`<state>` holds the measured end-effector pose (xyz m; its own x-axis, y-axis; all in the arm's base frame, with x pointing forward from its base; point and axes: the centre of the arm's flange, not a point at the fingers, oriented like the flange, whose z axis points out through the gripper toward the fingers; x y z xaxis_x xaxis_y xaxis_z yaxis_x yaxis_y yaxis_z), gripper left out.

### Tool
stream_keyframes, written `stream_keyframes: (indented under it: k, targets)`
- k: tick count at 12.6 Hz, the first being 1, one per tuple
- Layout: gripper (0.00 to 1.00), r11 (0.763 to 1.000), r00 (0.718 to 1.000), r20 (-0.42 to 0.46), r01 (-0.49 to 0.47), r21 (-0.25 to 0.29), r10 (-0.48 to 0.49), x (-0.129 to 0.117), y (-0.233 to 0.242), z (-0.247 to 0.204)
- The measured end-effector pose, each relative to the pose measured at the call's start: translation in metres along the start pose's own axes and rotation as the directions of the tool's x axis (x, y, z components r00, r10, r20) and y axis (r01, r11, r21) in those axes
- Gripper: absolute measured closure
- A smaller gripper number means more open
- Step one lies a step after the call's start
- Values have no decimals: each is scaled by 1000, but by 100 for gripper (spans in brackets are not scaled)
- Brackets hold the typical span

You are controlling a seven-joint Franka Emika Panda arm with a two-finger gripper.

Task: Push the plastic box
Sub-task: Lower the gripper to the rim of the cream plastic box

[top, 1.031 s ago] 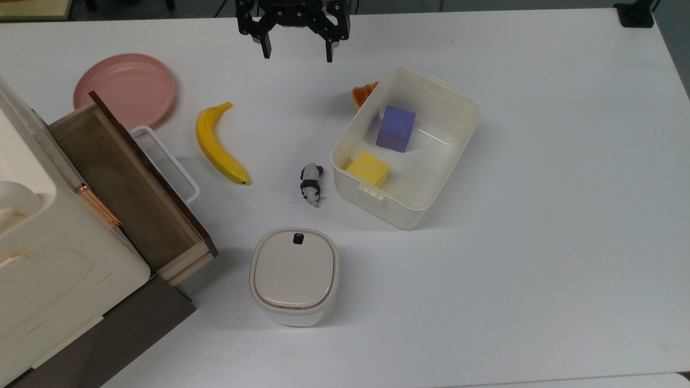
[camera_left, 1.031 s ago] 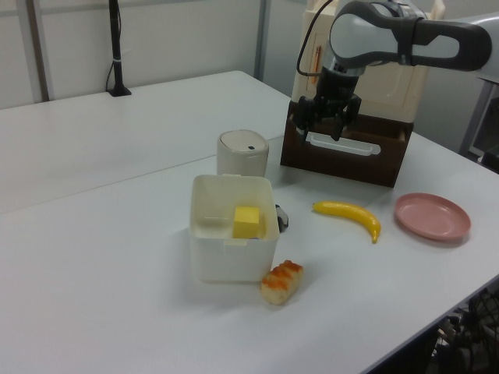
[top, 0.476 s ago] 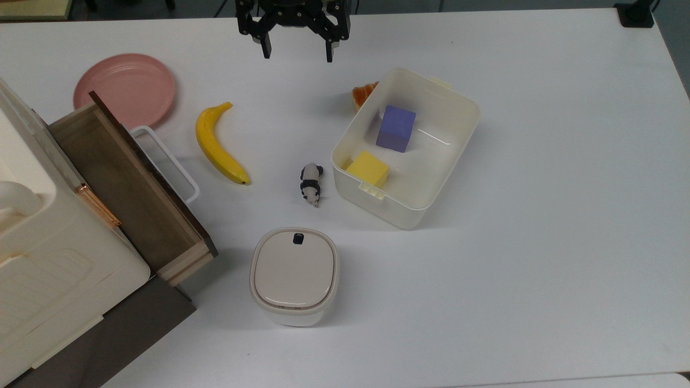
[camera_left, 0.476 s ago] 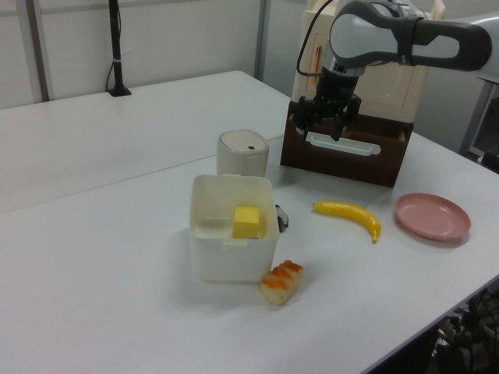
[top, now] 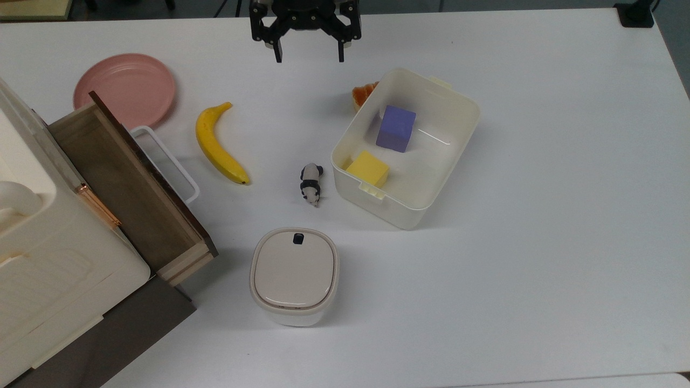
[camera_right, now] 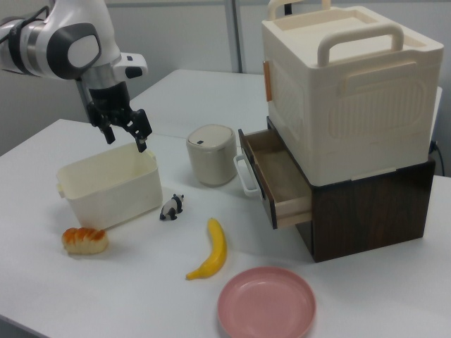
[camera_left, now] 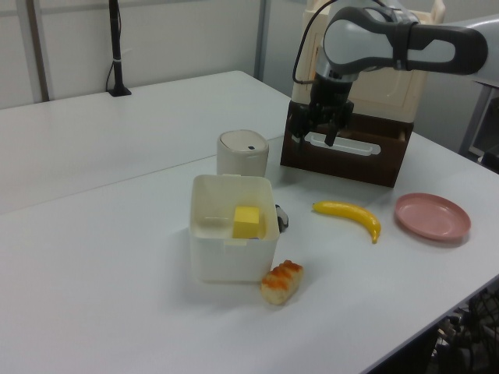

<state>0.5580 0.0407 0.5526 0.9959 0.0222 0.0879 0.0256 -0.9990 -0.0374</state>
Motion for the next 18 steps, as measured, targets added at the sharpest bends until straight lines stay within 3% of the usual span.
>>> stream_keyframes:
  k: [3, 5, 6, 8, 11, 16, 18]
  targets:
    - [0, 987, 987, 31, 160, 3, -160, 1, -5, 17]
    - [0, 962, 960, 52, 274, 11, -274, 1, -7, 28]
    - [0, 933, 931, 64, 359, 20, -360, 0, -7, 36]
    - [0, 836, 832, 80, 547, 45, -549, -1, -7, 48]
    - [0, 752, 745, 104, 657, 52, -659, -3, -5, 64]
    - [0, 679, 668, 166, 734, 12, -726, -9, -24, 109]
    - [0, 663, 649, 185, 748, 17, -737, -9, -31, 120]
